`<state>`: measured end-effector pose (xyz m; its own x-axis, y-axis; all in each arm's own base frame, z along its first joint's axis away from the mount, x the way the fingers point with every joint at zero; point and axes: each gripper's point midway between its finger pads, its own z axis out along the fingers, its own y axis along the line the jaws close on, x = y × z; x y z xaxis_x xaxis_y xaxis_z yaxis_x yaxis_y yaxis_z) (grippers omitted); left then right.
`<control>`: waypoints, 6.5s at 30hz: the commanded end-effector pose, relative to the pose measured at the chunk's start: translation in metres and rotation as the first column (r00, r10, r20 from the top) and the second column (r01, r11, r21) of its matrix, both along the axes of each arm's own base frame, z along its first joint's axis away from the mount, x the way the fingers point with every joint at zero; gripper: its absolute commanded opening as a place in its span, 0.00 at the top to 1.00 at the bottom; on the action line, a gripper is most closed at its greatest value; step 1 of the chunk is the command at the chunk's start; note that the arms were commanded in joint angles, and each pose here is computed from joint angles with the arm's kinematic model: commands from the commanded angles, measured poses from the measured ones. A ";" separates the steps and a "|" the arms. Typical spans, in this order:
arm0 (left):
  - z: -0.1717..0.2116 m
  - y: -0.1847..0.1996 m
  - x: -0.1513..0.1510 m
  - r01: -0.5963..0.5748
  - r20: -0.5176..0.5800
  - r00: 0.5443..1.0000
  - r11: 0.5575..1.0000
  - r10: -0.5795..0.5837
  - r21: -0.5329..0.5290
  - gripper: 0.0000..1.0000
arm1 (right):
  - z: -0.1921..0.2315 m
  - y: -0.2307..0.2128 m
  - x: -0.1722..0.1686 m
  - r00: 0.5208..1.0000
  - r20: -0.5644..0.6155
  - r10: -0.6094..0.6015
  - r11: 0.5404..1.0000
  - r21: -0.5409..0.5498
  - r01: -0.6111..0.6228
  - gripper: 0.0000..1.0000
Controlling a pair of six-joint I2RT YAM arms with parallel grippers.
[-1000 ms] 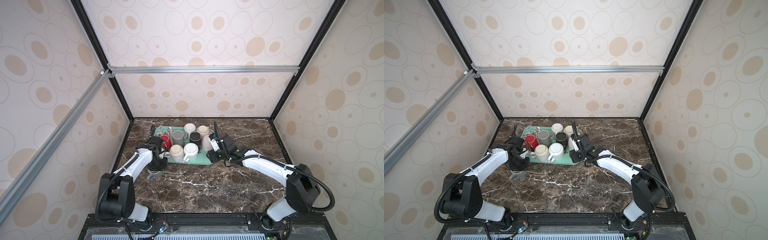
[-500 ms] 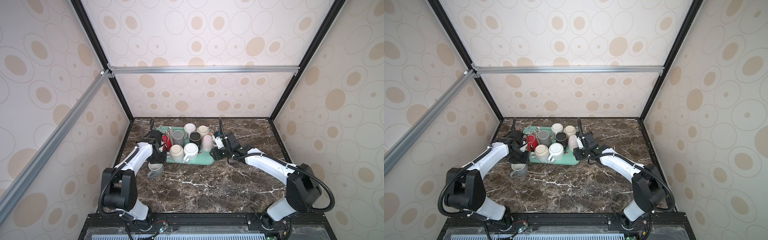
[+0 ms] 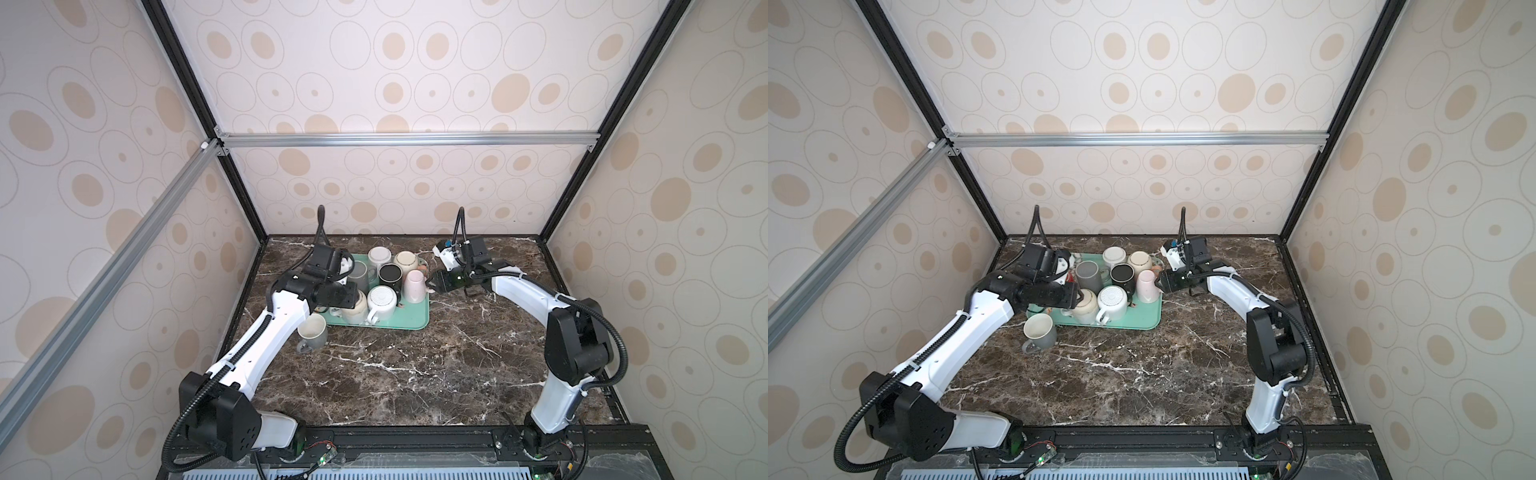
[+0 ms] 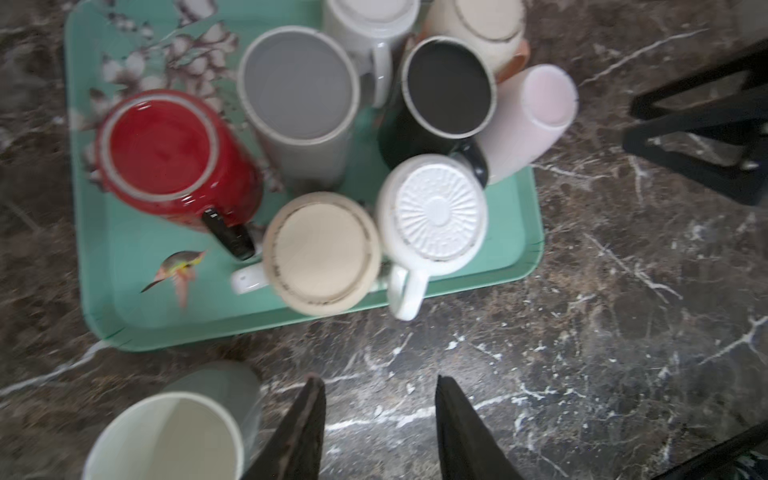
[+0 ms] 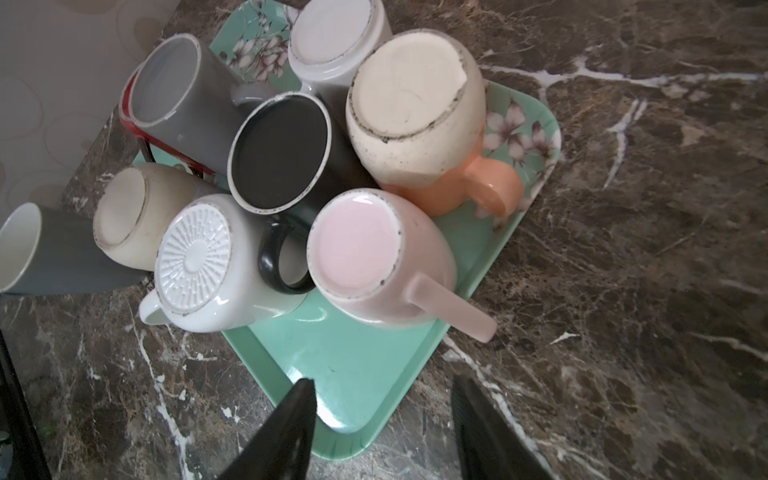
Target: Turn the mug right side up
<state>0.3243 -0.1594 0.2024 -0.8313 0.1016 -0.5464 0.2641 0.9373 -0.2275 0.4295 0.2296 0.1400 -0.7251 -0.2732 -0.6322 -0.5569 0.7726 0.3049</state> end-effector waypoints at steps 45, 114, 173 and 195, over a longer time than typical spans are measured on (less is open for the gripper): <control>-0.078 -0.108 -0.033 0.157 0.018 0.987 0.961 -0.157 -0.229 0.56 | -0.068 0.018 -0.013 0.987 -0.043 0.154 0.967 -0.201 -0.159 0.41; 0.155 -0.021 -0.060 0.447 0.524 0.847 0.410 0.092 -0.795 0.36 | 0.182 0.164 -0.161 0.883 0.114 0.456 0.616 0.676 -0.405 1.00; -0.033 -0.055 -0.112 0.280 -0.162 0.947 0.960 -0.279 -0.018 1.00 | 0.055 0.093 -0.133 0.998 -0.036 0.054 0.978 0.204 -0.045 0.42; -0.102 0.007 -0.091 0.188 -0.322 0.944 0.920 -0.072 0.345 1.00 | 0.044 0.088 -0.131 0.997 -0.018 0.071 0.991 0.119 -0.068 0.42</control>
